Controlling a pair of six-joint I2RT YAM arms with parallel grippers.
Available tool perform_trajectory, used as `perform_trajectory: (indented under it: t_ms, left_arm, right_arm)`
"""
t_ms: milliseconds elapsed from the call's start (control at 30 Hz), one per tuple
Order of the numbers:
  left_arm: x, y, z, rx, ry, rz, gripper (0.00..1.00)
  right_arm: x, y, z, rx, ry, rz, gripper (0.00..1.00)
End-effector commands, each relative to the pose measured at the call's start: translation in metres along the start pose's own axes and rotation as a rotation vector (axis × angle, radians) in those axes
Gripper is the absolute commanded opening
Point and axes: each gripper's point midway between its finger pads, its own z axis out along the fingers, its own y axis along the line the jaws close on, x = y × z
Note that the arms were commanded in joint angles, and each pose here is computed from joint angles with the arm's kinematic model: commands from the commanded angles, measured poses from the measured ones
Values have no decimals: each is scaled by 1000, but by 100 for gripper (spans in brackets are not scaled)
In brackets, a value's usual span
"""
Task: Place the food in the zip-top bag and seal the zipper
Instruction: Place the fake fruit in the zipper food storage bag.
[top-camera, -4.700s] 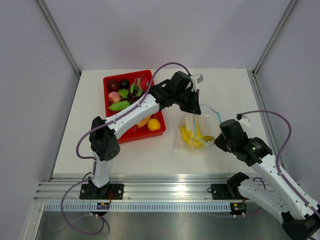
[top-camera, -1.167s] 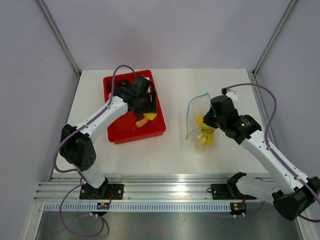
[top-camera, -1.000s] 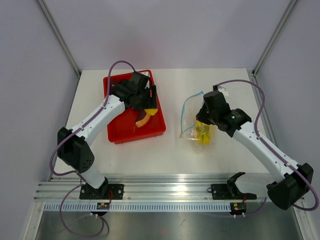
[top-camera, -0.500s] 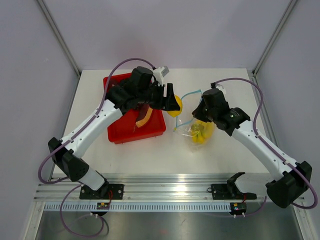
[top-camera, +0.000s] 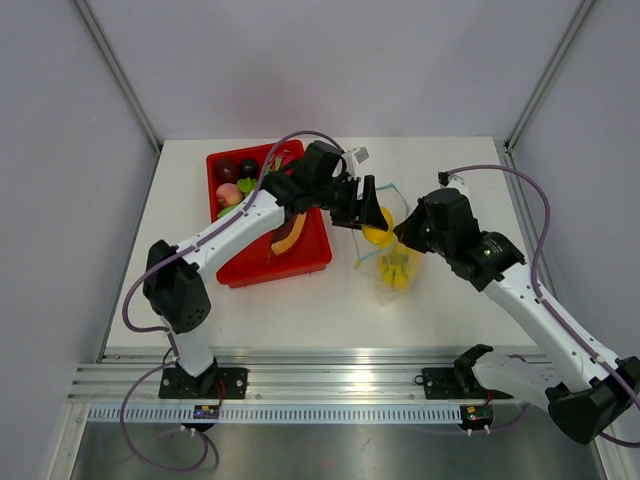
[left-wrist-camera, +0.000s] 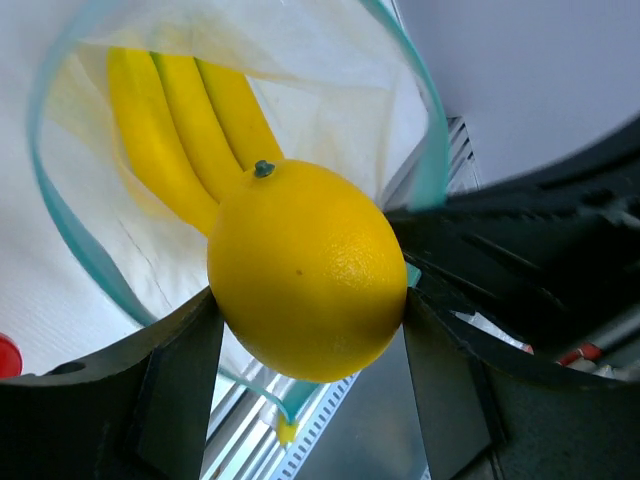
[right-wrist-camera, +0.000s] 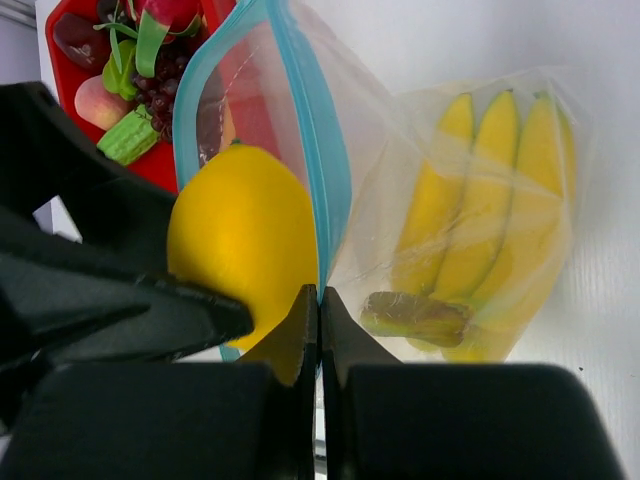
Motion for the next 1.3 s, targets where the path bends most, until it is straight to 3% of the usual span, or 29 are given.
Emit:
perform_trajectory:
  t_ms: [0, 367, 400, 433, 533, 633, 767, 967, 1100, 1267]
  left_arm:
    - [-28, -30, -3, 94, -72, 26, 33]
    - [-27, -17, 26, -2, -47, -25, 34]
    - [-27, -19, 28, -5, -48, -24, 36]
    - [-23, -16, 34, -18, -32, -29, 47]
    - [-18, -16, 38, -21, -14, -28, 65]
    - [-18, -17, 36, -25, -16, -21, 78]
    - [-20, -21, 26, -33, -30, -1, 85]
    - [-18, -30, 9, -32, -43, 25, 85]
    - [-19, -43, -24, -49, -78, 110, 80]
    - [-30, -21, -96, -228, -224, 116, 77]
  right_arm:
    - [0, 4, -10, -43, -9, 0, 0]
    - [3, 4, -17, -74, -14, -7, 0]
    - [2, 5, -17, -76, -16, -7, 0]
    - [2, 4, -17, -73, -17, -8, 0]
    - [0, 4, -19, -74, -23, -10, 0]
    - [0, 3, -20, -71, -28, -10, 0]
    - [-1, 2, -22, -68, -32, -6, 0]
    - [1, 0, -21, -62, -28, -9, 0]
    - [-1, -3, -21, -50, -36, -16, 0]
    - [-2, -6, -23, -40, -50, -22, 0]
